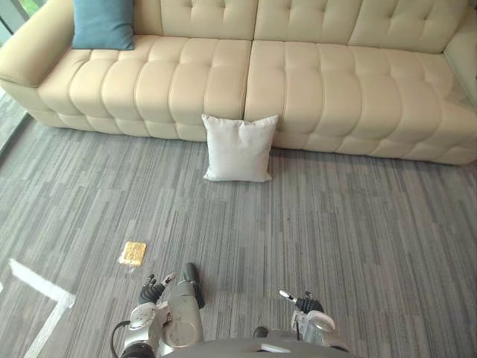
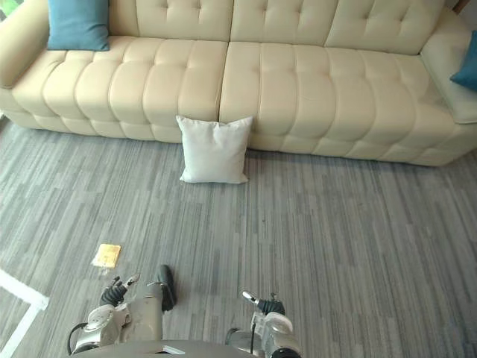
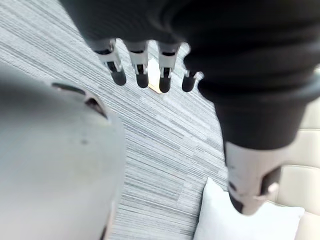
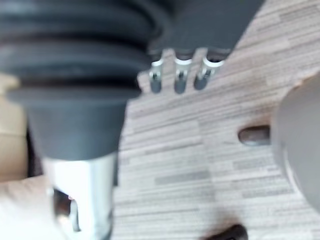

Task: Pick up cushions and gather them together orderly.

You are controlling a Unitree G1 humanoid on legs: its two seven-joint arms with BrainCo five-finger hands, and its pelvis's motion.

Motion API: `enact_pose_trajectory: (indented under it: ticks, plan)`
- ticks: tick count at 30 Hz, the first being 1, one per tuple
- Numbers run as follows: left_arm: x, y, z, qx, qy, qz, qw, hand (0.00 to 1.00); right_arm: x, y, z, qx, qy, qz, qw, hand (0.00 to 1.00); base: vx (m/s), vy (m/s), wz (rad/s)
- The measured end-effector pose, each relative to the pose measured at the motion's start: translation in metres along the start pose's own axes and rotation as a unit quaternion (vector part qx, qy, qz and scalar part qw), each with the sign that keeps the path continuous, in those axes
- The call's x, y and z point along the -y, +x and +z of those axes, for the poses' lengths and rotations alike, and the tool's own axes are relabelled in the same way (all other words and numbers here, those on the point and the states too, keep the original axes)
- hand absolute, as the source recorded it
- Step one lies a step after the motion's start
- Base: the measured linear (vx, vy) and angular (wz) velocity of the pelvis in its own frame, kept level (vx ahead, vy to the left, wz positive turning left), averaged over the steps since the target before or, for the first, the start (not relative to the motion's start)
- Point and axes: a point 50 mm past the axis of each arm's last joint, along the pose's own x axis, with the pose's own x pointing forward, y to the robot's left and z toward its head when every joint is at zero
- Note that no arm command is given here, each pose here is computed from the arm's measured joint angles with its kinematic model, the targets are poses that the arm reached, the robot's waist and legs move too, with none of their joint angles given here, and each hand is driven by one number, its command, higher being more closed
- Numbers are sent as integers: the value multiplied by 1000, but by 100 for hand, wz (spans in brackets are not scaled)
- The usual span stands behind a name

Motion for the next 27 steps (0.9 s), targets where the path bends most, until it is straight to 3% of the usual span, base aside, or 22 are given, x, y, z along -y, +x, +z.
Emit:
enact_pose_trajectory:
  ticks: [6, 12, 20, 27]
  plan:
    - [7, 0, -4, -12, -3, -7, 1000, 0, 3, 3, 14, 25, -4, -2, 1000, 0, 410, -64, 5]
    - [26, -5, -20, -38, 0, -30, 999, 0, 34, 4, 14, 26, -4, -42, 999, 0, 442, -220, 35]
    - [23, -3, -1, 5, -20, -24, 999, 0, 31, 1, 2, 6, -9, -34, 999, 0, 344, -92, -16]
    - [24, -2, 3, 12, -9, -27, 1000, 0, 20, 0, 0, 3, 4, -23, 1000, 0, 293, 171, -29]
